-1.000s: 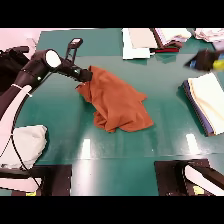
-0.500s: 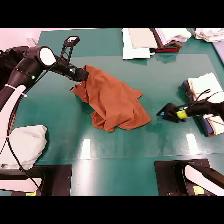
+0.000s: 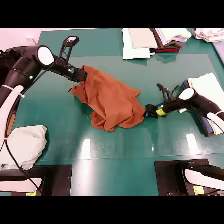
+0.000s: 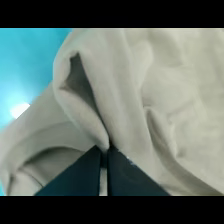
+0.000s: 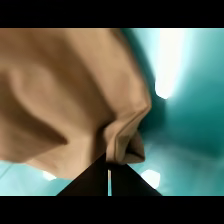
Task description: Fold the shirts.
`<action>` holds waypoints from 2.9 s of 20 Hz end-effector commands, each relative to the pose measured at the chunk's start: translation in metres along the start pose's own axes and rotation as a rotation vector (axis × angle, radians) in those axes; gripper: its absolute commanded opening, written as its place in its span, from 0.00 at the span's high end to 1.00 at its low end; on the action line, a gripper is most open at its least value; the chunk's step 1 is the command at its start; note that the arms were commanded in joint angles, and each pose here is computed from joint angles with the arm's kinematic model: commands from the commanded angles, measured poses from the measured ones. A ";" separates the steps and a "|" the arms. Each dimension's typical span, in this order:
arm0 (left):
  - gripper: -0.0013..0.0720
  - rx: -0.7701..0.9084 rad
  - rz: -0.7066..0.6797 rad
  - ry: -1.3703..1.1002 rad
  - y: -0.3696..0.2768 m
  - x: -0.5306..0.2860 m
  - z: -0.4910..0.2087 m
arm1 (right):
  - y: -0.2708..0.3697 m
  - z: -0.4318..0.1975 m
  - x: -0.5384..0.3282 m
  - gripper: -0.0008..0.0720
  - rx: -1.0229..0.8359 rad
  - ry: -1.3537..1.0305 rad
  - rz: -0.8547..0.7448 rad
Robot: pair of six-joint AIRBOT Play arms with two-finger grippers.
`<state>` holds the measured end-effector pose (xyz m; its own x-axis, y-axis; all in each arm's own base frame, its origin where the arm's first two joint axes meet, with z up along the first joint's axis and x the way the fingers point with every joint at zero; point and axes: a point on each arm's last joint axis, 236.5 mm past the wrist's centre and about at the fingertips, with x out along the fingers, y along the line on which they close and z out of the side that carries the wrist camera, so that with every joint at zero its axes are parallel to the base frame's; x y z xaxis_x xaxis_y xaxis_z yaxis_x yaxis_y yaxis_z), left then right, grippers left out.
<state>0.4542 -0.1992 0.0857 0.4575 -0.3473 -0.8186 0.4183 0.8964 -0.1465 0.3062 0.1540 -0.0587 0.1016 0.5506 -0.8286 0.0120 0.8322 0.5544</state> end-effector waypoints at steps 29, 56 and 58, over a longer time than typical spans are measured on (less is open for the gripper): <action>0.95 0.108 0.017 0.061 -0.011 -0.085 -0.062 | 0.024 0.153 -0.279 0.97 -0.289 -0.453 -0.421; 0.06 0.119 0.041 -0.018 0.000 -0.052 -0.052 | 0.011 0.131 -0.206 0.97 -0.289 -0.257 -0.401; 0.07 0.104 0.211 -0.001 0.041 -0.060 -0.053 | 0.010 0.128 -0.206 0.97 -0.287 -0.246 -0.402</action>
<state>0.3747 -0.1674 0.0950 0.4359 -0.3215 -0.8406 0.4959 0.8652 -0.0738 0.4176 0.0401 0.1291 0.3940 0.1807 -0.9012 -0.1682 0.9781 0.1226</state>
